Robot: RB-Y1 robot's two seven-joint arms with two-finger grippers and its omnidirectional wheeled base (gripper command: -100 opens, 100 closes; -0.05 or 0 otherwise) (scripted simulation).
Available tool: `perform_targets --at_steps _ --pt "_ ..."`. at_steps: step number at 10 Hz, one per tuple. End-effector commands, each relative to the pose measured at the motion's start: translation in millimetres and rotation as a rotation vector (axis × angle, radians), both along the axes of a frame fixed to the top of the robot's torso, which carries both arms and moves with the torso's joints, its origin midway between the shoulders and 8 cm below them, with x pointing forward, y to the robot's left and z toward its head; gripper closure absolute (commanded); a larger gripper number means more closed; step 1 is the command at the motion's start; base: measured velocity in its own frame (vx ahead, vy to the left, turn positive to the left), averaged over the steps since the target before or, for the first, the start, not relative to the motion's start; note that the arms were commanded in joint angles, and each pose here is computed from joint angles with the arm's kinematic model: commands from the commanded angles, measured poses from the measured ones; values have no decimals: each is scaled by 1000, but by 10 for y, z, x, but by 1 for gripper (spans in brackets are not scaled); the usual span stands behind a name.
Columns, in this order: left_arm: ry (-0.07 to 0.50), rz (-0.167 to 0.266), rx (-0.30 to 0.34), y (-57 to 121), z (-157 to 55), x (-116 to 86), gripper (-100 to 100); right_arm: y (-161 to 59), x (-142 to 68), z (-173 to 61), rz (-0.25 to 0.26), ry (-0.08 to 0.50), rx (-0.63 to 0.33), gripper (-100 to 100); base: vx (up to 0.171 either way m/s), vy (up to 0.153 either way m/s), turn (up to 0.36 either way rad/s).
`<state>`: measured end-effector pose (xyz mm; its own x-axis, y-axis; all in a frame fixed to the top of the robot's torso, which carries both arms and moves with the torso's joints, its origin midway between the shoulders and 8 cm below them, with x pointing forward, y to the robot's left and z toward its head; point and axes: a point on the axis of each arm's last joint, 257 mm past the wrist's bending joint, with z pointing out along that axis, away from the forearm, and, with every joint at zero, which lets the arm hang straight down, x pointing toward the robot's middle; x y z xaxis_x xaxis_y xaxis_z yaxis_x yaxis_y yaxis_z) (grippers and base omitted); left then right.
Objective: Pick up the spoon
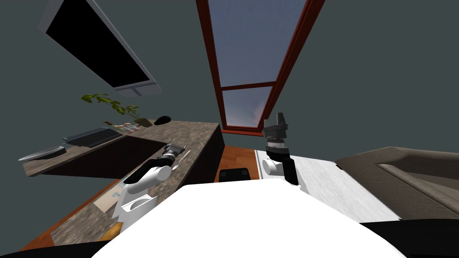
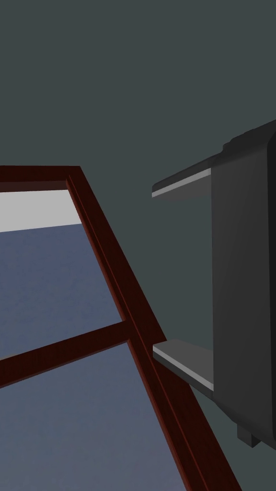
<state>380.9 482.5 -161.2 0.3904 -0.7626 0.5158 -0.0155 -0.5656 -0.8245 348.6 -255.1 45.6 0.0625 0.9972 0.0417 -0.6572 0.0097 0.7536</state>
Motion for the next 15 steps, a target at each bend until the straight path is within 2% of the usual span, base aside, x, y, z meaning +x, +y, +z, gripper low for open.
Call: perform_targets --at_steps 1,2,3,5,8,10,15 --pt "40 10 -48 65 -128 -37 -100 0 0 0 0 0 0 0 30 -2 -55" --pt "66 8 -57 54 -195 -55 -100 0 0 0 0 0 0 0 28 0 -29" --pt "85 17 -94 103 -254 -80 -100 0 0 0 0 0 0 0 30 -4 -42" --pt "125 16 -109 83 -357 -115 -100 0 0 0 0 0 0 0 22 4 -9" --pt "200 28 -190 133 -558 -201 -100 0 0 0 0 0 0 0 30 10 -21" --pt "238 27 -203 109 -649 -246 -100 0 0 0 0 0 0 0 26 9 -5" --pt "378 38 -315 103 -976 -430 -100 0 0 0 0 0 0 0 33 17 -1"
